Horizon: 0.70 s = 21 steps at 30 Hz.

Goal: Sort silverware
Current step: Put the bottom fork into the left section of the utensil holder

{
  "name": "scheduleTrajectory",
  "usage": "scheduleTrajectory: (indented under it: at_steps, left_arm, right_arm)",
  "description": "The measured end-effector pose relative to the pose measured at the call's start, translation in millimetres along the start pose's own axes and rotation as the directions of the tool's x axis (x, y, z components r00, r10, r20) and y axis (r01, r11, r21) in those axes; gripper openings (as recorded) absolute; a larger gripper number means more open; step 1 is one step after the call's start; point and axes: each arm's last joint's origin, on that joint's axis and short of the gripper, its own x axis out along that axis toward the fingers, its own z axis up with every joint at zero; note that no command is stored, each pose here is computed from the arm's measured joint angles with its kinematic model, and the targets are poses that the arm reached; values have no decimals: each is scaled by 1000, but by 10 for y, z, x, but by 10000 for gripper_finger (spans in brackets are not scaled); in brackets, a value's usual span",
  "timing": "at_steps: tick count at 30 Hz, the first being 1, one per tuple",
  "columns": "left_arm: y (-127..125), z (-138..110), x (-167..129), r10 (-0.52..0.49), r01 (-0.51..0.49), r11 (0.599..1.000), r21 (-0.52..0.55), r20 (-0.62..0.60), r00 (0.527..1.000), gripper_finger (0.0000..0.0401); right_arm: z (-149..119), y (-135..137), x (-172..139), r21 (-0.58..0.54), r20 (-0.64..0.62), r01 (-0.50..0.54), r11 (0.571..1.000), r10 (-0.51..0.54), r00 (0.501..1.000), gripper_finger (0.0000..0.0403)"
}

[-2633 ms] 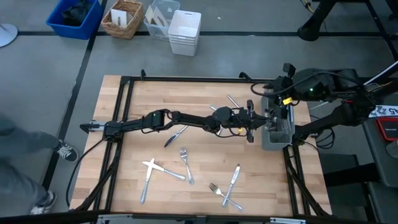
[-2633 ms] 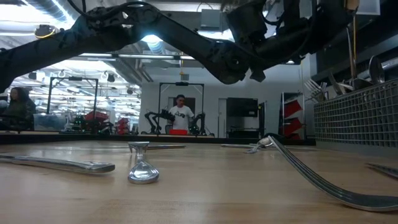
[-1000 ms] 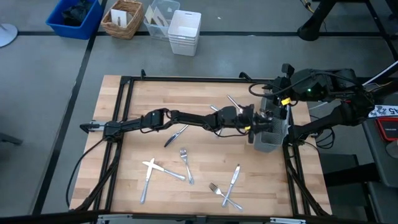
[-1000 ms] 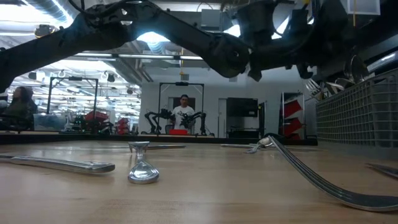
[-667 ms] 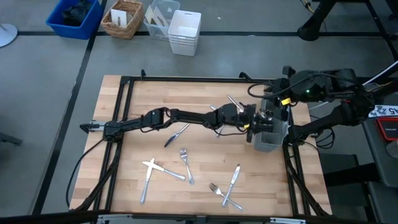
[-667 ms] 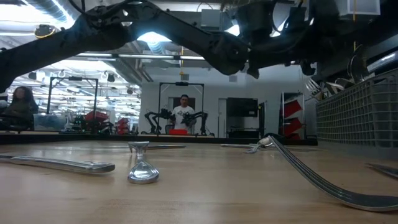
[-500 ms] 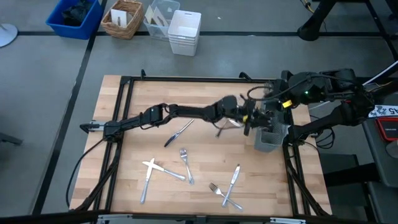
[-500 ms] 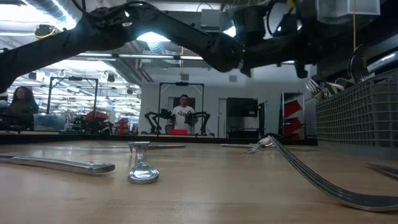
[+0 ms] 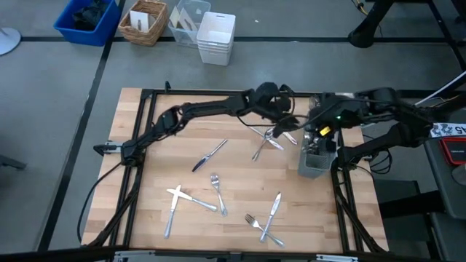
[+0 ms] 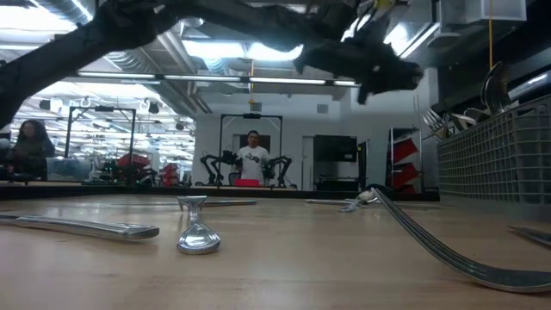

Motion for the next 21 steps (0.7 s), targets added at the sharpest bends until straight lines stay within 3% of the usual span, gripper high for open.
scheduleTrajectory:
  at_steps: [3, 7, 12, 18, 21]
  left_arm:
    - [-88, -42, -182, 152, -141, 988, 66, -218, 964, 118]
    - [-289, -124, -450, 306, -273, 952, 141, -496, 812, 118]
    - [-490, -349, -586, 219, -224, 970, 94, -734, 642, 118]
    - [-843, -595, -417, 119, -117, 991, 61, -797, 592, 118]
    - [-1076, -727, -314, 96, -64, 995, 73, -817, 568, 118]
  right_arm:
    - [-12, 13, 74, -6, -30, -1, 1000, 0, 1000, 127]
    - [-31, 33, 185, -14, -72, -1, 1000, 0, 997, 127]
    - [-61, 66, 372, -24, -128, -3, 1000, 0, 992, 127]
    - [-113, 113, 609, -32, -192, -22, 999, 15, 981, 127]
    - [-153, 146, 697, -24, -231, -82, 996, 74, 970, 127]
